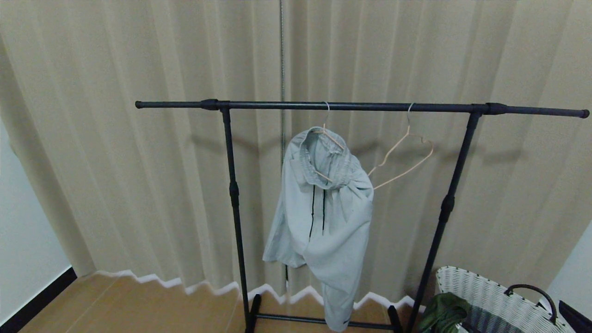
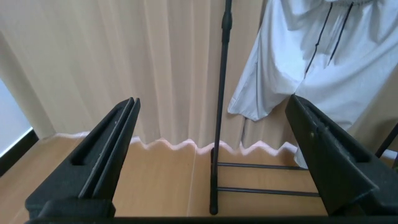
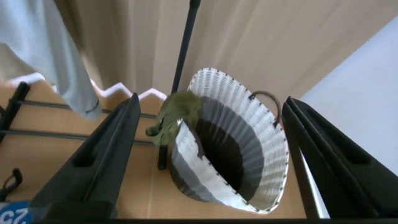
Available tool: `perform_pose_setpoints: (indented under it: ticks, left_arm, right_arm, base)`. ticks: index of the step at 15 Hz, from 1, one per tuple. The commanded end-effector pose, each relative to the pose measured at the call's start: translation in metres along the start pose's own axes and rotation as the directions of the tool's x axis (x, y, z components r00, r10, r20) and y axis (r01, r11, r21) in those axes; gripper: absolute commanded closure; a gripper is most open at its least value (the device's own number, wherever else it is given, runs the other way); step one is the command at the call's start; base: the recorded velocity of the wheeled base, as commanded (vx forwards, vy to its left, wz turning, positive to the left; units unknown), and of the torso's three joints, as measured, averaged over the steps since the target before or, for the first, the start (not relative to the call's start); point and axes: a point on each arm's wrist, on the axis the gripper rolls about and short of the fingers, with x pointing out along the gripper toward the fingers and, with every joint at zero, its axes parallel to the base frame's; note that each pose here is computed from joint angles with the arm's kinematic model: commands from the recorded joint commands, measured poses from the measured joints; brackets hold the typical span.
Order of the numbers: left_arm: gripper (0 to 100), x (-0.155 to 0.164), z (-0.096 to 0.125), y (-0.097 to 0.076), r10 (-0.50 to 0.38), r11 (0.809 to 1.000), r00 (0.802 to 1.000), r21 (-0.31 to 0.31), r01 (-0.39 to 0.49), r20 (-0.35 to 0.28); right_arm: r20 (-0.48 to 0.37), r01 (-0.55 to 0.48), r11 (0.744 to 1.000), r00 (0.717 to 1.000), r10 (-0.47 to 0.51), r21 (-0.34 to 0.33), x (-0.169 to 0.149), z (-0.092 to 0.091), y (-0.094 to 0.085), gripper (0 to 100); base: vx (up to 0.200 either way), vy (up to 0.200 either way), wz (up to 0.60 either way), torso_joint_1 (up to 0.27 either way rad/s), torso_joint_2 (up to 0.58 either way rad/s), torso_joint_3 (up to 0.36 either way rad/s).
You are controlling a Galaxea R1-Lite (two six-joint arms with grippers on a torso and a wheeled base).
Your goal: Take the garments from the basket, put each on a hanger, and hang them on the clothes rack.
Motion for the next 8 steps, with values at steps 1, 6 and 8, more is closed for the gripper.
perform_pose_setpoints:
  ticks: [1,6,8]
  left_arm:
    - [0,0.0,0.0,0.0,0.0,1.0,1.0,-0.001,0.0,0.0]
    - [0,0.0,0.0,0.0,0.0,1.0,1.0,-0.001,0.0,0.0]
    - [0,0.0,0.0,0.0,0.0,1.0,1.0,-0.001,0.0,0.0]
  right_arm:
    - [0.027,0.007,1.0,1.0,-0.006,-0.004,-0.0064,-0.0075,0.0026,0]
    - [0.03,0.007,1.0,1.0,-0.007,-0.006,-0.0081,-0.0122,0.0039,0]
    - [0.04,0.008,1.0,0.999,-0.008,-0.006,-0.01,-0.0145,0.0048,0]
  base:
    - [0.0,0.0,0.0,-0.168,0.41,0.237]
    - [0.0,0.0,0.0,-0.197,0.48,0.274]
    - [0.0,0.0,0.0,-0.178,0.47,0.278]
